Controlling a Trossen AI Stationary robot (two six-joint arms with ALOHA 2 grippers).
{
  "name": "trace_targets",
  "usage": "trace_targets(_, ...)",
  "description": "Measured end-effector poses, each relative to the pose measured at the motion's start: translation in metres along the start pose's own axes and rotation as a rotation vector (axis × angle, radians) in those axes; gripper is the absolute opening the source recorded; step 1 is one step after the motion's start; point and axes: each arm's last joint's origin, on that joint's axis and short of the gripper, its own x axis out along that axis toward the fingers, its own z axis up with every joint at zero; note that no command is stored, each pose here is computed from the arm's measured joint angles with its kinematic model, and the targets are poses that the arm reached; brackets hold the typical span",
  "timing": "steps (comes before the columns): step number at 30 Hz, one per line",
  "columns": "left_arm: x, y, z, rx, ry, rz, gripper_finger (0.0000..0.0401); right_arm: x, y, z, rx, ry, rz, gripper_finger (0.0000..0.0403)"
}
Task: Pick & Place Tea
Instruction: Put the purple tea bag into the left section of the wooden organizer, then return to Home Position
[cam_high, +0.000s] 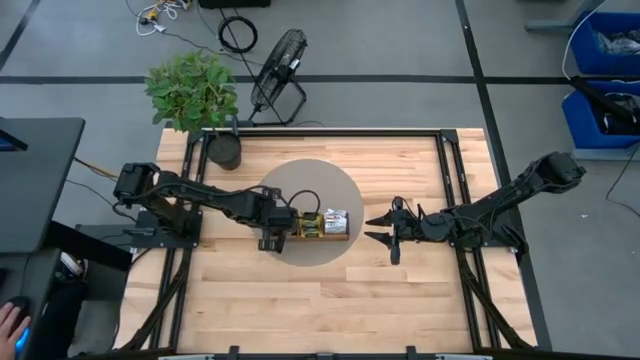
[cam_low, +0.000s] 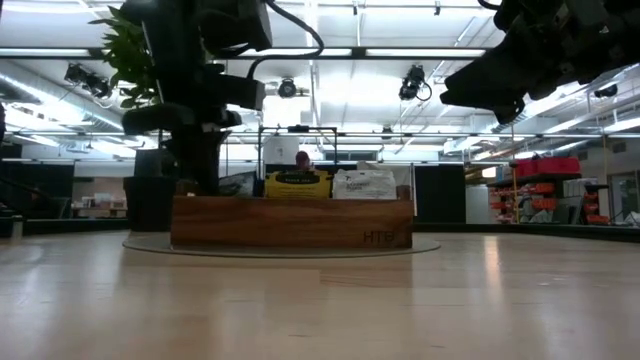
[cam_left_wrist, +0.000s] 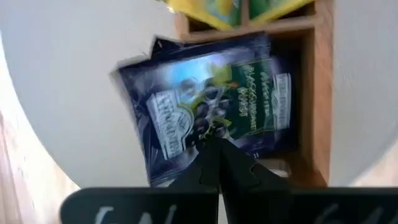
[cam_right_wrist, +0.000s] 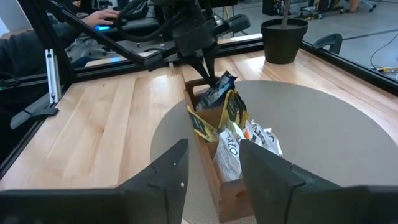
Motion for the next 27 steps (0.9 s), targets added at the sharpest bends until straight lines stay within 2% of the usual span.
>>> trace_targets(7, -0.008, -0.01, 0.0, 0.078, 0.02, -0.015, 0.0002, 0.0, 0.0, 0.0, 0.0, 0.001, 0.001, 0.0153)
trace_targets(13, -0.037, -0.011, 0.015, 0.095, -0.109, 0.066, 0.0002, 0.0, 0.0, 0.0, -0.006, -0.004, 0.003, 0.0153)
trace_targets(17, -0.059, -0.013, 0.022, 0.024, -0.375, 0.042, 0.0002, -0.001, 0.001, 0.004, -0.044, -0.035, 0.009, 0.0152)
trace_targets(19, -0.068, -0.014, 0.022, 0.009, -0.543, -0.018, 0.0002, -0.002, 0.003, 0.006, -0.07, -0.055, 0.008, 0.0152)
trace_targets(23, -0.074, -0.014, 0.005, -0.044, -0.765, -0.061, 0.0002, -0.006, 0.006, 0.01, -0.107, -0.1, 0.006, 0.0153)
trace_targets(27, -0.071, -0.014, -0.014, -0.095, -0.897, -0.082, 0.0002, -0.008, 0.01, 0.011, -0.133, -0.115, 0.002, 0.0152)
